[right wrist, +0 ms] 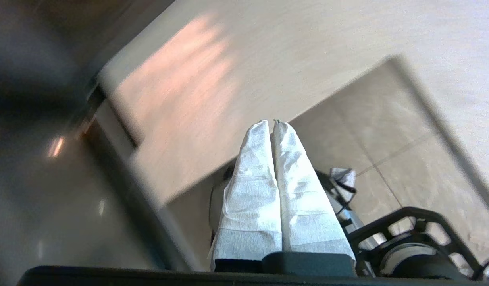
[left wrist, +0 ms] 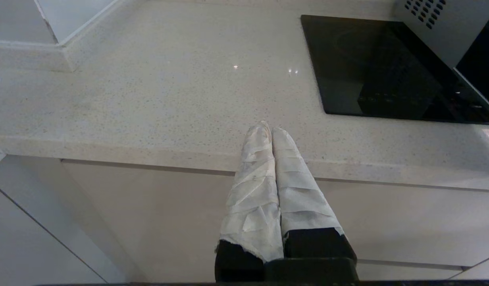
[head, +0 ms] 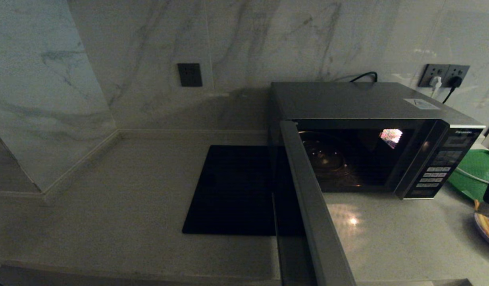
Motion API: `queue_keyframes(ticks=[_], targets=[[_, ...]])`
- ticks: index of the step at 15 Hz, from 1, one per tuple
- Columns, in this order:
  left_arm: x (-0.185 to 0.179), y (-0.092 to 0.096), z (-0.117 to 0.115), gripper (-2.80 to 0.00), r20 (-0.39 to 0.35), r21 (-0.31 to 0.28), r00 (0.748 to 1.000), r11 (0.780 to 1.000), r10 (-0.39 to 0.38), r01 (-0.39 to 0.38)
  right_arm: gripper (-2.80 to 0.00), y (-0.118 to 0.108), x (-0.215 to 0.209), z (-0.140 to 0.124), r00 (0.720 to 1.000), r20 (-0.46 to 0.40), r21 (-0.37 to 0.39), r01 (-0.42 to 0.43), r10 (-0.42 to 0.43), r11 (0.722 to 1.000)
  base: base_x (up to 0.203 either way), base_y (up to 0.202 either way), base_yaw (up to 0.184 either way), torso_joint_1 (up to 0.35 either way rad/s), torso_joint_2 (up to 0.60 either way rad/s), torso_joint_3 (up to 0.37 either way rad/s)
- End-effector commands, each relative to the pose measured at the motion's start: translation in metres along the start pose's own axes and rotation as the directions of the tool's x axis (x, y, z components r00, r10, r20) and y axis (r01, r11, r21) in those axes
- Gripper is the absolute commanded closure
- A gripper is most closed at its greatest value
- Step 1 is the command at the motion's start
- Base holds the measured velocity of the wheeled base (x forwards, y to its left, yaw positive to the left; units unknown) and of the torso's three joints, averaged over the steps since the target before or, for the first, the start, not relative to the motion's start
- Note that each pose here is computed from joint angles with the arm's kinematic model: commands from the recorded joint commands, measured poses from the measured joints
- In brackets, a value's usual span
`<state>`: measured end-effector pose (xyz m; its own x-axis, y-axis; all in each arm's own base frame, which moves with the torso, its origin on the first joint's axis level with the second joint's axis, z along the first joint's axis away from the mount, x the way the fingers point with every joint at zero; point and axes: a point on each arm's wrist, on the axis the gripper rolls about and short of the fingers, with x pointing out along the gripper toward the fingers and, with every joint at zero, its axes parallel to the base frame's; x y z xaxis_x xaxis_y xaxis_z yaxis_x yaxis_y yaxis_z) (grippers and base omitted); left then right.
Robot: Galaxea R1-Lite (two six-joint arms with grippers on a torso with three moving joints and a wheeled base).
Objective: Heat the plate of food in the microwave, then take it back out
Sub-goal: Put the plate in the microwave oven
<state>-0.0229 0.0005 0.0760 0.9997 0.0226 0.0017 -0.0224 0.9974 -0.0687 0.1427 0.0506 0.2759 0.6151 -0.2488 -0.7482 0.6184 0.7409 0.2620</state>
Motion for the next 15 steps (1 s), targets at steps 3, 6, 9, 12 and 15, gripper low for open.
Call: queue_keyframes(ticks=[3,6,9,12,15], targets=[[0.0,0.0,0.0,0.0,0.0,0.001,1.0,1.0,0.0,0.0,0.0,-0.036,0.02,0.039,0.972,0.105,0.237,0.182,-0.211,0.954,0.0,0.0,0.0,0.0,0.0,0.0],[0.0,0.0,0.0,0.0,0.0,0.0,1.0,1.0,0.0,0.0,0.0,-0.065,0.039,0.071,0.917,0.192,0.399,0.252,-0.349,0.882,0.0,0.0,0.0,0.0,0.0,0.0],[0.0,0.0,0.0,0.0,0.0,0.0,1.0,1.0,0.0,0.0,0.0,-0.099,0.066,0.101,0.844,0.197,0.527,0.338,-0.499,0.78,0.0,0.0,0.0,0.0,0.0,0.0],[0.0,0.0,0.0,0.0,0.0,0.0,1.0,1.0,0.0,0.0,0.0,-0.128,0.093,0.115,0.821,0.119,0.583,0.397,-0.558,0.709,0.0,0.0,0.0,0.0,0.0,0.0],[0.0,0.0,0.0,0.0,0.0,0.0,1.0,1.0,0.0,0.0,0.0,-0.15,0.123,0.137,0.85,0.033,0.591,0.408,-0.526,0.696,0.0,0.0,0.0,0.0,0.0,0.0]])
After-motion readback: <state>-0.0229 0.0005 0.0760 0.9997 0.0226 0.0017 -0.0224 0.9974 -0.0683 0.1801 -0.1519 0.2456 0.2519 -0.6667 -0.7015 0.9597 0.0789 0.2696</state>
